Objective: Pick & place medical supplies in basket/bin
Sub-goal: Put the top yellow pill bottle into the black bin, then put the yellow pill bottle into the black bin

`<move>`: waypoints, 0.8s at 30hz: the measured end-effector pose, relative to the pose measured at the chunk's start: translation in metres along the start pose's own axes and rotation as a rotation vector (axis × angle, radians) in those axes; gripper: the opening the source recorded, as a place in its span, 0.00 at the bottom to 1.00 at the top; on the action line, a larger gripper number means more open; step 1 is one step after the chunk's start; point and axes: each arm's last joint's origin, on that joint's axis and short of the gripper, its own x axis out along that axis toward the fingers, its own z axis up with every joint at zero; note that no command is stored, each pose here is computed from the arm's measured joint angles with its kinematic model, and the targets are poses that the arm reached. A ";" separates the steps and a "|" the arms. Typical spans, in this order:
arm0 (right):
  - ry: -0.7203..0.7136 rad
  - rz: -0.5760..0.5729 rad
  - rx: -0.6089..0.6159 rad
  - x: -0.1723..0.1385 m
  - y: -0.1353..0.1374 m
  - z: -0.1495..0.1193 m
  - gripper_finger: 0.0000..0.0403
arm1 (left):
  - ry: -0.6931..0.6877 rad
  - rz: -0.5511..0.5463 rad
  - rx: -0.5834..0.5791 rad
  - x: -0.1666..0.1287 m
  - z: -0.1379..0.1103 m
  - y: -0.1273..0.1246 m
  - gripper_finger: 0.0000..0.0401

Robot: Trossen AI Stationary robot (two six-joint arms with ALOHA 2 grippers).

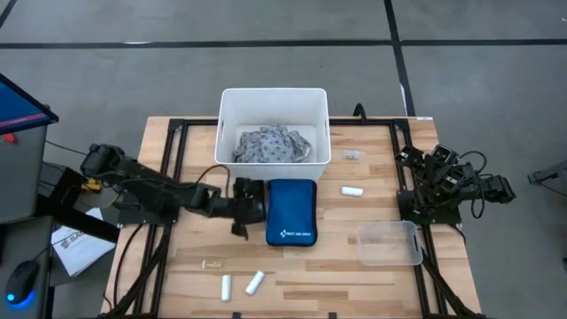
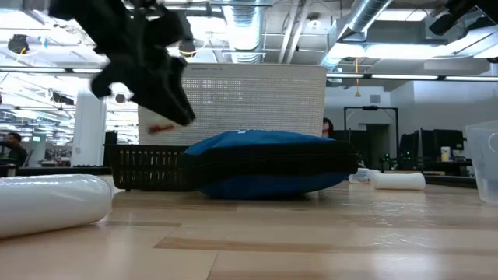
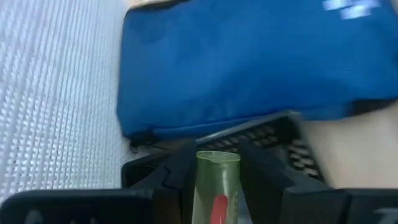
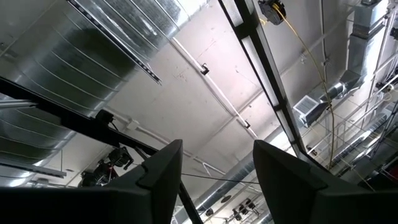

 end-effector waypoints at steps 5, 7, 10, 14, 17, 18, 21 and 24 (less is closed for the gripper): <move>-0.003 0.002 0.003 0.000 0.000 0.000 0.48 | 0.038 0.016 -0.013 0.020 -0.004 0.000 0.26; -0.003 0.002 0.015 0.000 0.000 0.000 0.48 | 0.049 0.021 -0.012 0.023 -0.005 0.000 0.27; -0.003 0.002 0.027 0.000 0.000 0.000 0.48 | 0.051 0.023 -0.015 0.023 -0.005 0.000 0.28; -0.002 0.002 0.027 0.000 0.000 0.000 0.48 | 0.041 0.028 -0.024 0.021 -0.004 0.001 0.31; -0.002 0.002 0.028 0.000 0.000 0.000 0.48 | 0.033 0.030 -0.051 0.018 -0.003 0.003 0.34; -0.002 0.003 0.028 0.000 0.000 0.000 0.48 | 0.024 0.032 -0.060 0.017 -0.003 0.004 0.35; 0.000 0.001 0.031 0.000 0.000 0.000 0.48 | -0.003 0.032 -0.064 0.009 0.000 0.007 0.39; 0.002 0.002 0.036 0.000 0.000 0.000 0.48 | -0.056 -0.025 -0.061 -0.011 0.004 0.009 0.41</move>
